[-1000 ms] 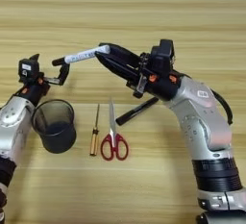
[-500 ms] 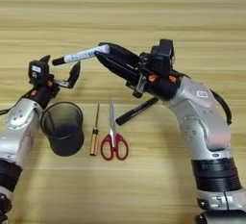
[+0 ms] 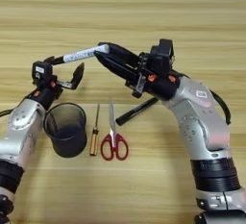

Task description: Move the objects on the table

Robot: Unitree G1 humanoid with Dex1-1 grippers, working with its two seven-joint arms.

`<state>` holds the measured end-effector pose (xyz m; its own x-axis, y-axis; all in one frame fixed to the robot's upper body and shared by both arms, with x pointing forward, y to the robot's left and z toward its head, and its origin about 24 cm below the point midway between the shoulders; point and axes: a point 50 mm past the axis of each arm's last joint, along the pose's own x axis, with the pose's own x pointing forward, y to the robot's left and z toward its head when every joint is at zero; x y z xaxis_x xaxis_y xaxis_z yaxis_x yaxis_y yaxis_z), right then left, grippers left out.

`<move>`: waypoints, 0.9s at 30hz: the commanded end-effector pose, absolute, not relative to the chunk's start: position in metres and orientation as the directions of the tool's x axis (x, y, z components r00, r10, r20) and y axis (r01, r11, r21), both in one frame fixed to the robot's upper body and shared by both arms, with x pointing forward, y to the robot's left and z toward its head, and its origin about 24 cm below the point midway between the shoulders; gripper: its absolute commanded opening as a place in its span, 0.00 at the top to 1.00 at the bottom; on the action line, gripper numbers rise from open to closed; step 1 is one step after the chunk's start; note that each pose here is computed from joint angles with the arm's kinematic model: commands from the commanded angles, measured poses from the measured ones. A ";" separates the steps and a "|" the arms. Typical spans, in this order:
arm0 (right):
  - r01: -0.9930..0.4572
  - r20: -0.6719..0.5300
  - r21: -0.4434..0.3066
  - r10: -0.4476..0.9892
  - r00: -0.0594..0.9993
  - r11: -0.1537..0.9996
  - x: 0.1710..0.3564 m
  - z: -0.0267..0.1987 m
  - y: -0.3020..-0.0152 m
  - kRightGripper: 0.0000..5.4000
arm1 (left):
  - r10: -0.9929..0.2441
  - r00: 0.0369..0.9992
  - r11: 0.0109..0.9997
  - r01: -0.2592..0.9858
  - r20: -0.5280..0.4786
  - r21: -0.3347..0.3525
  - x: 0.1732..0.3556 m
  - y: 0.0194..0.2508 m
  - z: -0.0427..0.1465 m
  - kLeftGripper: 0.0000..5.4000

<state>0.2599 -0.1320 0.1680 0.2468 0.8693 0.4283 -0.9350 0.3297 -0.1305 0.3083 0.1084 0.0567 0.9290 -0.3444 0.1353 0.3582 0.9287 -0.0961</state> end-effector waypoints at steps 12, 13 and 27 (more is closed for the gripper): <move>-0.937 0.469 -0.131 0.853 0.229 0.323 0.262 0.178 -0.134 0.86 | -0.179 0.964 0.980 0.192 0.198 -0.047 0.322 0.156 0.072 0.00; -0.938 0.479 -0.117 0.846 0.233 0.325 0.262 0.177 -0.136 0.86 | -0.180 0.960 0.980 0.195 0.213 -0.050 0.322 0.161 0.076 0.00; -0.941 0.584 0.015 0.762 0.282 0.337 0.263 0.181 -0.165 0.86 | -0.679 0.616 0.614 0.775 0.400 -0.151 0.274 0.151 0.110 0.00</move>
